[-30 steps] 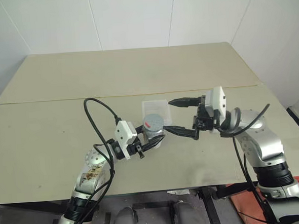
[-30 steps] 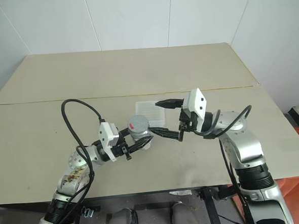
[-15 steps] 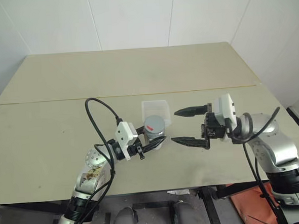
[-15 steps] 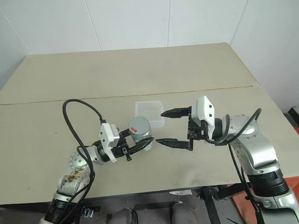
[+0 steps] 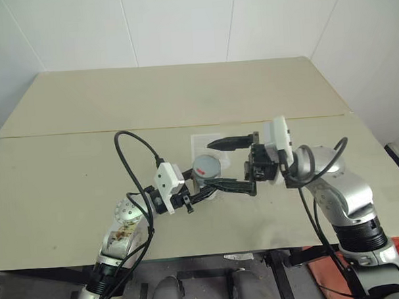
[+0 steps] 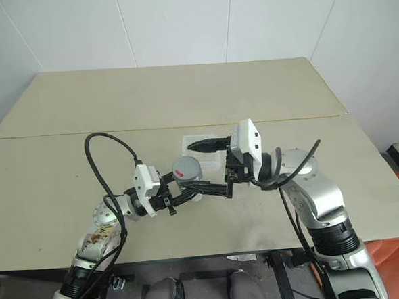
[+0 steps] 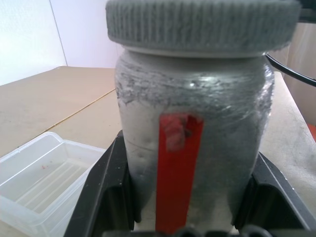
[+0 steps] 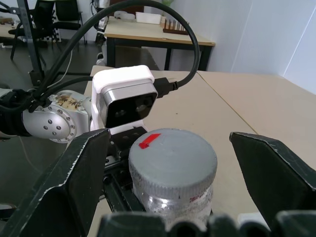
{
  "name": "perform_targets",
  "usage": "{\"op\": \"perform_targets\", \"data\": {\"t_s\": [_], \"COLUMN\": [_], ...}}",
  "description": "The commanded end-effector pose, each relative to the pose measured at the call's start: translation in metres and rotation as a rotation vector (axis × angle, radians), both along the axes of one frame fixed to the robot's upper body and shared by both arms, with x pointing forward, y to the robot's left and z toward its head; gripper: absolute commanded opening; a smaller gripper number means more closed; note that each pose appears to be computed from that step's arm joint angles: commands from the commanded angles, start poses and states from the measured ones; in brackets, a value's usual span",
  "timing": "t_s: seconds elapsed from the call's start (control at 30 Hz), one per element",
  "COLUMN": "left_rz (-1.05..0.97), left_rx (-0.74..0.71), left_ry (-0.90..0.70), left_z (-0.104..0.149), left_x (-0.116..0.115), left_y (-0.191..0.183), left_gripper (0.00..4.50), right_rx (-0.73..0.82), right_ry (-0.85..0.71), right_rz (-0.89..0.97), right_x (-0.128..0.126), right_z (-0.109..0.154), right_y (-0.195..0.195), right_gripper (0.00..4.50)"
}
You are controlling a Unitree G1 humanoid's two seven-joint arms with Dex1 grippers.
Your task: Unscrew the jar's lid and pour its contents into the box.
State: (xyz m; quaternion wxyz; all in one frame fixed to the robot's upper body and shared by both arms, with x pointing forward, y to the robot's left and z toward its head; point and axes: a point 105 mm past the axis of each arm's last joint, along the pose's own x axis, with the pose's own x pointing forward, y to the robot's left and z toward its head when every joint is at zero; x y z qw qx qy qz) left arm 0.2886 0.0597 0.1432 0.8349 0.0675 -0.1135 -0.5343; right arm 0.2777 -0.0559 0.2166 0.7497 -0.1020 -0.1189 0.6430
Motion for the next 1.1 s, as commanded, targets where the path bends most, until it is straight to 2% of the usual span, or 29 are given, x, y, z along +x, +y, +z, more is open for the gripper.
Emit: {"op": "perform_targets", "data": {"t_s": [0.03, 0.37, 0.5, 1.1], "left_rz": [-0.006, 0.002, -0.001, -0.014], "left_rx": [-0.02, -0.022, -0.018, 0.009], "left_ry": [-0.045, -0.043, -0.04, -0.049], "left_z": [0.01, 0.009, 0.008, 0.002], "left_x": [-0.003, -0.003, -0.003, -0.002], "left_y": [-0.002, -0.001, -0.001, -0.001], "left_gripper": [1.98, 1.98, 1.98, 1.98], "right_rx": [-0.004, -0.011, -0.005, 0.089], "right_ry": [-0.046, -0.044, -0.054, 0.0], "right_rz": [0.01, -0.008, -0.019, 0.016], "right_x": [0.0, 0.006, 0.006, 0.003], "right_z": [0.006, 0.003, 0.003, 0.023], "right_y": [0.004, 0.006, 0.006, -0.002], "right_gripper": [4.5, 4.5, 3.31, 3.31]}}
